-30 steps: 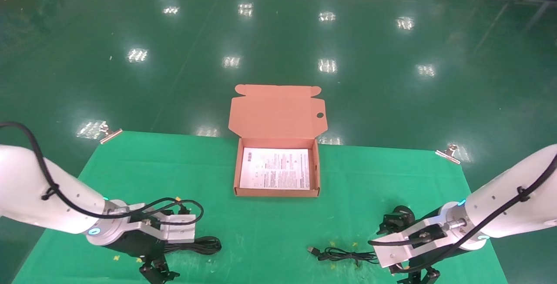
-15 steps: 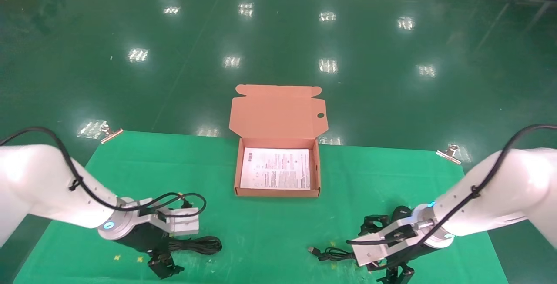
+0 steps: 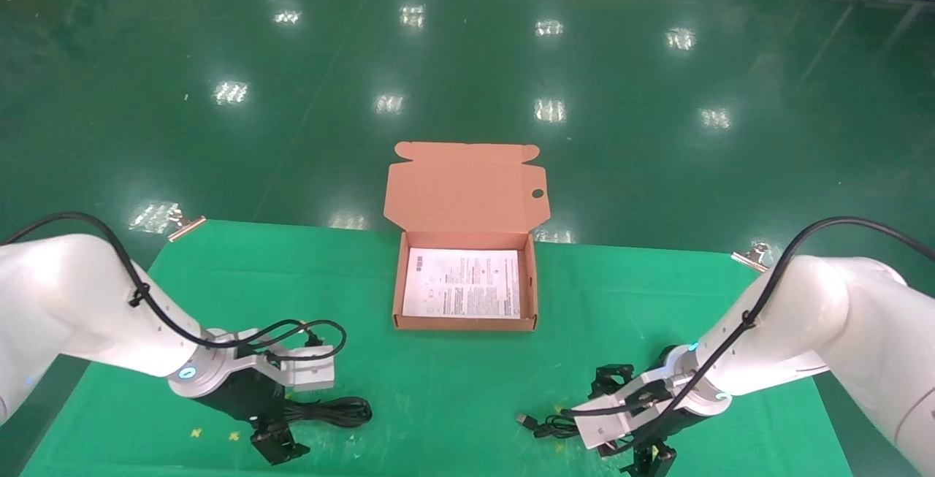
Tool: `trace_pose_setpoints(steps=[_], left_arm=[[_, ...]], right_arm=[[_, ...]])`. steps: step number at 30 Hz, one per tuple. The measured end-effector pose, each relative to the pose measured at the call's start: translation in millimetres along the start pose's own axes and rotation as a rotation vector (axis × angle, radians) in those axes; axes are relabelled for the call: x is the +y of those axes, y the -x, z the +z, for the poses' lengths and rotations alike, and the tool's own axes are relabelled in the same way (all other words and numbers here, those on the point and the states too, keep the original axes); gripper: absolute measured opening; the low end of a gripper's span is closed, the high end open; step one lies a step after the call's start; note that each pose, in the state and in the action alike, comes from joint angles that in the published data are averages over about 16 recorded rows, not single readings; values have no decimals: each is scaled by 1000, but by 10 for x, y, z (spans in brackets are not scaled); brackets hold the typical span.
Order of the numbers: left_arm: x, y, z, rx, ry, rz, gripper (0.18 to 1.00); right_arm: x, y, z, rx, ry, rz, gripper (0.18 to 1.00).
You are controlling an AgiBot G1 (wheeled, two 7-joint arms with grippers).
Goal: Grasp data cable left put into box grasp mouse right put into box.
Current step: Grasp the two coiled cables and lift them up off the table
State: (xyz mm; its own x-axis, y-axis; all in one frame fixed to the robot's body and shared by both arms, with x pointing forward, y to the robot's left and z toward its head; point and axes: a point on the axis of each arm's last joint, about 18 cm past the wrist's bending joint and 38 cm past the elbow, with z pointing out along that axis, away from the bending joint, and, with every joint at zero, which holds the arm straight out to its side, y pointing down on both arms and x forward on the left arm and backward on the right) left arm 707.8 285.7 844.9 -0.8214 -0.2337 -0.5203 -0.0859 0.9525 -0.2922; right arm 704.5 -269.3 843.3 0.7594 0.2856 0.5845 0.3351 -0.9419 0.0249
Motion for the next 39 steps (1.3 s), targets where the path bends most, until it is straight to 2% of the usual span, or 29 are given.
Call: trace_pose_setpoints(steps=[13,19,23,29,39], left_arm=[[23,29,33,-6,-1,-12,993],[21,31,31,-7,-2,-12,965],[20,30,29,-7,-2,-11,919],[19,27,28,-6,-2,-10,819],[19,25,27,-6,-2,-9,555]], right_arm=[[12,-46,83,17,13,-7,992],[11,-48,82,18,12,-7,953],[12,-42,78,16,12,-5,907],[14,-36,74,13,11,-4,782],[15,-32,70,10,11,-2,516]])
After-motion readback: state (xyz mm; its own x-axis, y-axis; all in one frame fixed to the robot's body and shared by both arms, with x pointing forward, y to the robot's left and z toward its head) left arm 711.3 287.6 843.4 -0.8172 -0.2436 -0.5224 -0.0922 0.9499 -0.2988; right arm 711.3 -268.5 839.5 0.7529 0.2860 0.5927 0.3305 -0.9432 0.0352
